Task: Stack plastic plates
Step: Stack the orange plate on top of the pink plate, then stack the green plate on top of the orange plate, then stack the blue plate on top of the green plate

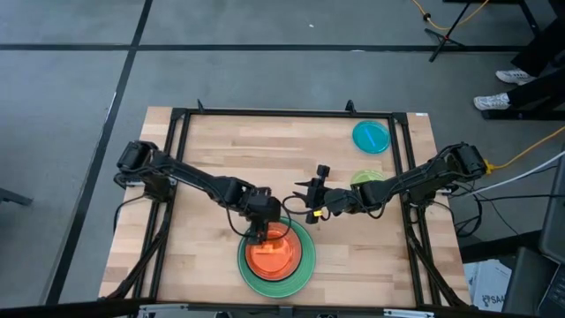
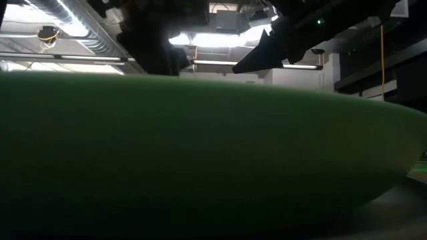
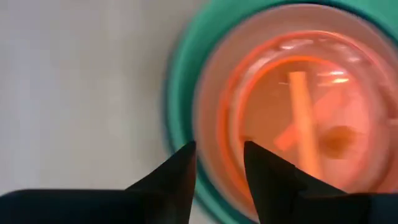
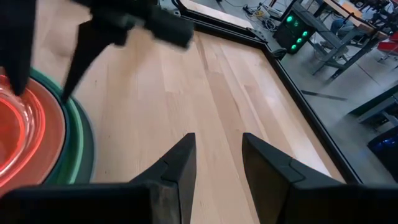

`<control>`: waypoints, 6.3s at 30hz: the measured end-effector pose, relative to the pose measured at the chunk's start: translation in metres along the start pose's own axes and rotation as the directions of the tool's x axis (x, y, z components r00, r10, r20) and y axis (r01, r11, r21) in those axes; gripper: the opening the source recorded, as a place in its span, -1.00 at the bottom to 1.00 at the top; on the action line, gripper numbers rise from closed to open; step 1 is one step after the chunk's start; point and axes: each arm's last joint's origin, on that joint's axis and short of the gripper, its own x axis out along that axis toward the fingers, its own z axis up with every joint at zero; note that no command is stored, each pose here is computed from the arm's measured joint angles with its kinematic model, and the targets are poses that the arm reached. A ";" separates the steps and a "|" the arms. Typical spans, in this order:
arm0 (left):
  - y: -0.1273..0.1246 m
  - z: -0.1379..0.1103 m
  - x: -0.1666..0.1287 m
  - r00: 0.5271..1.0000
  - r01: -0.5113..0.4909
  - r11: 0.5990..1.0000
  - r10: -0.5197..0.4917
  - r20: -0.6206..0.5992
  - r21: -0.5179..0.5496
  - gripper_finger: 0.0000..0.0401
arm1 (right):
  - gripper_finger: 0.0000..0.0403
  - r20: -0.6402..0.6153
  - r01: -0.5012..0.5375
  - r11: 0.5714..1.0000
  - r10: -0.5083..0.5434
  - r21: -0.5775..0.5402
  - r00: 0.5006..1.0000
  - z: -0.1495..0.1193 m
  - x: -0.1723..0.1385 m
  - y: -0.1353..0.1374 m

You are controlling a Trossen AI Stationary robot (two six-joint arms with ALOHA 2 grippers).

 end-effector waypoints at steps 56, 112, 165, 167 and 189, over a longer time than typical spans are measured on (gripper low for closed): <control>0.010 -0.097 -0.014 0.767 -0.078 0.995 0.023 0.641 0.057 -0.35 | -0.02 -0.813 0.075 0.989 0.059 0.125 0.579 -0.064 -0.094 0.008; 0.001 -0.098 -0.027 0.752 -0.005 0.999 -0.025 0.659 0.044 -0.35 | -0.99 -0.348 -0.282 0.959 0.253 -0.036 0.903 -0.029 -0.062 0.036; -0.012 -0.113 -0.067 0.721 0.050 0.999 -0.036 0.692 0.001 -0.35 | -0.45 -0.147 -0.654 0.743 0.637 -0.143 0.756 0.035 0.004 0.130; -0.012 -0.113 -0.067 0.721 0.050 0.999 -0.036 0.692 0.001 -0.35 | -0.40 -0.151 -0.652 0.745 0.635 -0.142 0.758 0.035 0.006 0.129; -0.012 -0.113 -0.067 0.720 0.037 0.999 -0.027 0.694 0.000 -0.35 | -0.45 -0.447 -0.451 0.890 0.379 -0.061 0.810 0.040 -0.029 0.029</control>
